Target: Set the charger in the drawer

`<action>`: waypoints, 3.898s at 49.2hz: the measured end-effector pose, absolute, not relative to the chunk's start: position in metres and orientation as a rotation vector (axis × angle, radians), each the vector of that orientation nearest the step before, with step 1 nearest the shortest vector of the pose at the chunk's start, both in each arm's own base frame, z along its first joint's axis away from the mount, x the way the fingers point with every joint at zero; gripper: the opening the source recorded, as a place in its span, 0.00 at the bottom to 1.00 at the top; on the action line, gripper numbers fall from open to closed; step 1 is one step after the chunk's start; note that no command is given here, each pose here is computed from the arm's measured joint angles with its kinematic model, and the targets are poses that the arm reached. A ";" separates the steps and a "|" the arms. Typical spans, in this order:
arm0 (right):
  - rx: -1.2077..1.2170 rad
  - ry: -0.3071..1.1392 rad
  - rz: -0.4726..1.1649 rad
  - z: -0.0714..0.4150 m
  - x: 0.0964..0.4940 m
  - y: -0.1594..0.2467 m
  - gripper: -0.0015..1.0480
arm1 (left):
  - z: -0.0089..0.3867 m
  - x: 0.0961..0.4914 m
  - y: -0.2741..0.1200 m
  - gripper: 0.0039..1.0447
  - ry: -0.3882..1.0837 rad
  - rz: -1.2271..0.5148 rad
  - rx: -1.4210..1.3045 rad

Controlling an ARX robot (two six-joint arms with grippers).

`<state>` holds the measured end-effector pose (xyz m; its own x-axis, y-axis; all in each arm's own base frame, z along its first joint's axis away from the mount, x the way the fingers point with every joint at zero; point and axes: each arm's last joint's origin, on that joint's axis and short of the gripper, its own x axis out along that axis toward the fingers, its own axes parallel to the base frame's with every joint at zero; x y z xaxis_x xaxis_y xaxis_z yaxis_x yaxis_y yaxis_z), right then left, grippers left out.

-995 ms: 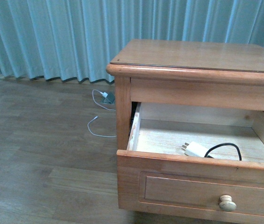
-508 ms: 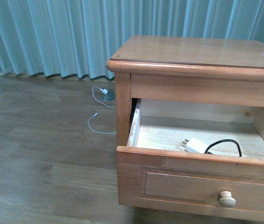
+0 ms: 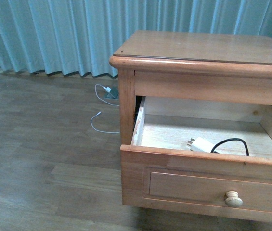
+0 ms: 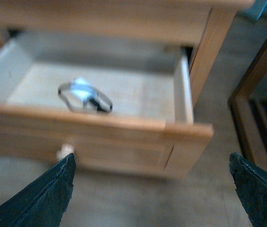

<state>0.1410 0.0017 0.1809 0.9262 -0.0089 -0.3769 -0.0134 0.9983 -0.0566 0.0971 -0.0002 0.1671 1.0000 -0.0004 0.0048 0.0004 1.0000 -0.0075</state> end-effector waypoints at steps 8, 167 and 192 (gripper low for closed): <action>-0.084 0.661 0.118 0.164 0.158 0.003 0.92 | 0.167 0.097 0.000 0.49 -0.005 0.000 -0.007; 0.011 0.005 -0.007 0.190 0.139 -0.015 0.30 | 0.167 0.097 0.000 0.95 -0.006 0.000 -0.005; 0.003 -0.005 -0.003 0.168 0.119 0.000 0.02 | 0.167 0.097 0.000 0.95 -0.006 0.000 -0.005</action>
<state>0.1189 -0.0004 0.1681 1.0000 -0.0027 0.0048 0.0027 1.0000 0.0032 0.0970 -0.0002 0.1672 1.0000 -0.0004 0.0055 0.0004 1.0000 -0.0052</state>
